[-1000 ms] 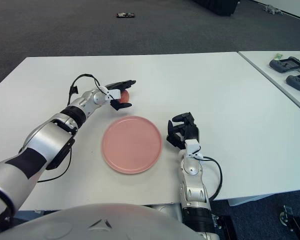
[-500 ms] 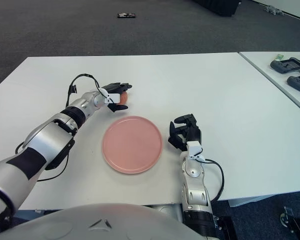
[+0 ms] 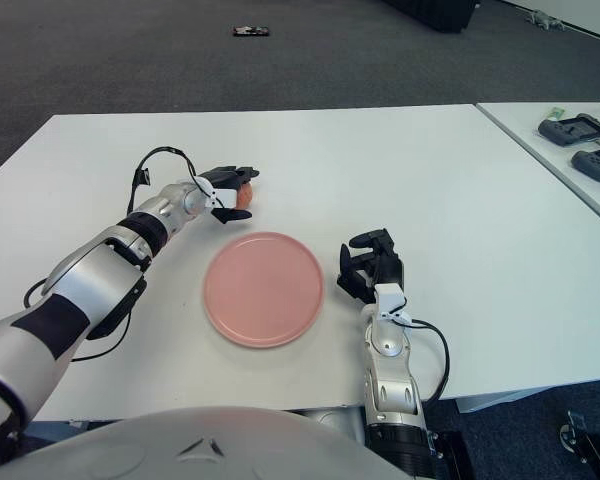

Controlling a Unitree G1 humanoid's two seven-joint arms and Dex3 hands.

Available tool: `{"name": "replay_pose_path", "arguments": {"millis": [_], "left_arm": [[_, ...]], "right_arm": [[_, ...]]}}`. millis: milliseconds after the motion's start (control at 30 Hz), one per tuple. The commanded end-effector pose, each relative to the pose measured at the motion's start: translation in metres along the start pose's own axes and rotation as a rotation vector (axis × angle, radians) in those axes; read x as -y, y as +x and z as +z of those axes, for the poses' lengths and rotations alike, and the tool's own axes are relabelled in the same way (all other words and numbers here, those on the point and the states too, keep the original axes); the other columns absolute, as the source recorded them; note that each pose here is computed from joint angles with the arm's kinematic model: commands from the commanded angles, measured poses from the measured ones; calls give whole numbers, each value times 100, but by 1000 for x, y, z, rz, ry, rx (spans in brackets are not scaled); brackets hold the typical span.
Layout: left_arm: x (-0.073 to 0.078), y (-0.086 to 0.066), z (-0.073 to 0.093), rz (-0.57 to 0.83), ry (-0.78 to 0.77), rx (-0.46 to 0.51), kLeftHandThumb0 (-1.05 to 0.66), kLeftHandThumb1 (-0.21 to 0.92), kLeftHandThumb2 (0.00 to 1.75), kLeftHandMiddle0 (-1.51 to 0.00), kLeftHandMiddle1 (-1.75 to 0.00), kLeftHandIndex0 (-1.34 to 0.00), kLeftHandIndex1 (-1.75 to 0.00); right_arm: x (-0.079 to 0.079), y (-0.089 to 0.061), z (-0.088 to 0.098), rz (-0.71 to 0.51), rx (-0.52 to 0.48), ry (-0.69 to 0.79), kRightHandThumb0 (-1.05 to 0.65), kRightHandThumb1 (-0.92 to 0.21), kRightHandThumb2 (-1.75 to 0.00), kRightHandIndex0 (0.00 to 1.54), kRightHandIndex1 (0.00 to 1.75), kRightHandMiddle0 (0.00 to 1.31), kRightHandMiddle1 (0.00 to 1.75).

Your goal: Put the apple into the plate.

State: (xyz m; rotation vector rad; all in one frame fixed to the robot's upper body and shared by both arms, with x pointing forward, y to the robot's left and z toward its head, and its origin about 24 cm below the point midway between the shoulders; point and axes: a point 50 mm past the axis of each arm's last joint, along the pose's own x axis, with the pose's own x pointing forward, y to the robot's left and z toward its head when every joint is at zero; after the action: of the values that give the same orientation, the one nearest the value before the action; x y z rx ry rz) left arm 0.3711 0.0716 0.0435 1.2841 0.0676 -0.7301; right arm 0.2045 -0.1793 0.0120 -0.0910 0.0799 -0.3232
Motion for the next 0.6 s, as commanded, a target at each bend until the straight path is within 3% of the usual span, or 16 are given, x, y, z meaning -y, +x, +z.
{"name": "replay_pose_path", "arguments": {"millis": [0, 567], "left_arm": [[15, -4, -17, -61, 25, -69, -93, 74, 73, 0, -12, 0, -46], [17, -6, -22, -70, 16, -84, -93, 75, 70, 0, -18, 0, -62]], "right_arm": [[1, 0, 1, 0, 0, 12, -39, -65, -90, 56, 155, 36, 175], [2, 0, 4, 3, 25, 15, -38, -67, -88, 56, 154, 34, 175]]}}
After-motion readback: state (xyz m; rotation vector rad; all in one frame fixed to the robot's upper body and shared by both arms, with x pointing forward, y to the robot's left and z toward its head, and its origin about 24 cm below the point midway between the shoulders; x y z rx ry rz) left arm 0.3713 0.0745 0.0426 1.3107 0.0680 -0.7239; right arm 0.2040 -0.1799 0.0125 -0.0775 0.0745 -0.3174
